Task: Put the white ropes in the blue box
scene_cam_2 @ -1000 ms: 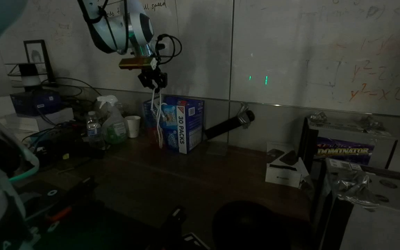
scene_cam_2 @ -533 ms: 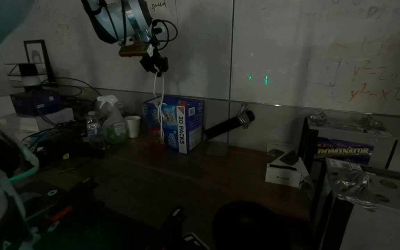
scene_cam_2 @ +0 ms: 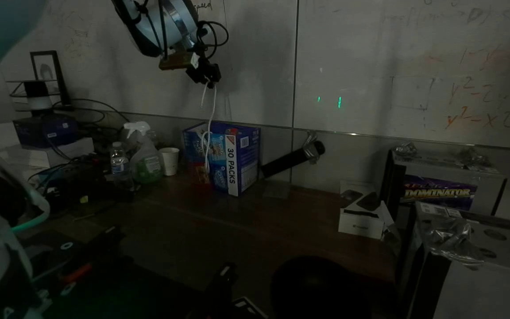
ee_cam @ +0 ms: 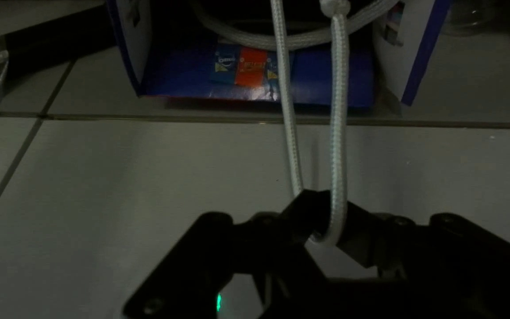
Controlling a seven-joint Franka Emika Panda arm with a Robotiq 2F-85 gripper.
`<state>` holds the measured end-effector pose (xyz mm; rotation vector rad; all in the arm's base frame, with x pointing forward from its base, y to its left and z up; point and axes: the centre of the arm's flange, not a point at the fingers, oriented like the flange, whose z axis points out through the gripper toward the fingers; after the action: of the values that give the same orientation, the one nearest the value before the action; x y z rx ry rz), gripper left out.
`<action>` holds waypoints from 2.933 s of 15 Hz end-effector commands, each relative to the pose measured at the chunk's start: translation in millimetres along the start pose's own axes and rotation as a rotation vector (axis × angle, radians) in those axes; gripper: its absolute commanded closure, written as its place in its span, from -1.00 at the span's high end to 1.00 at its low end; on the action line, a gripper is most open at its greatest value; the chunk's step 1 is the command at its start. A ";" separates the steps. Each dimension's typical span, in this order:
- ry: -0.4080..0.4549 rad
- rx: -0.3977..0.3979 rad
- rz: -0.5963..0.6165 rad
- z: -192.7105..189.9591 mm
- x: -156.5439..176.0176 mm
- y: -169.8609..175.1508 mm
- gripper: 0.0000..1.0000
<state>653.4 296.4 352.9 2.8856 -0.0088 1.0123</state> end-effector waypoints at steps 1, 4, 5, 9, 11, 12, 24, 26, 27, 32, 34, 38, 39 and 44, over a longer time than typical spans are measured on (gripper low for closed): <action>0.051 -0.040 0.029 43.8 5.9 0.9 -0.87; 0.017 -0.070 0.038 83.9 -6.4 12.9 -0.87; -0.002 -0.079 0.039 98.0 -11.4 17.3 -0.87; -0.053 -0.112 0.038 137.1 -31.7 30.9 -0.87; -0.071 -0.121 0.044 149.4 -37.6 36.0 -0.87; -0.081 -0.126 0.049 155.5 -38.2 38.8 -0.87; -0.172 -0.140 0.108 166.3 -44.6 51.7 0.13; -0.170 -0.143 0.110 159.0 -44.9 51.1 0.45; -0.165 -0.143 0.108 152.0 -45.2 50.1 0.58; -0.152 -0.144 0.090 111.2 -45.4 37.4 1.00; -0.168 -0.141 0.078 86.6 -47.5 29.0 1.00; -0.254 -0.182 0.066 39.8 -59.2 15.1 1.00; -0.275 -0.195 0.062 31.0 -62.0 12.4 1.00; -0.376 -0.146 0.031 -9.7 -90.9 10.5 1.00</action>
<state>612.1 296.9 288.2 2.8554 -0.1769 0.5066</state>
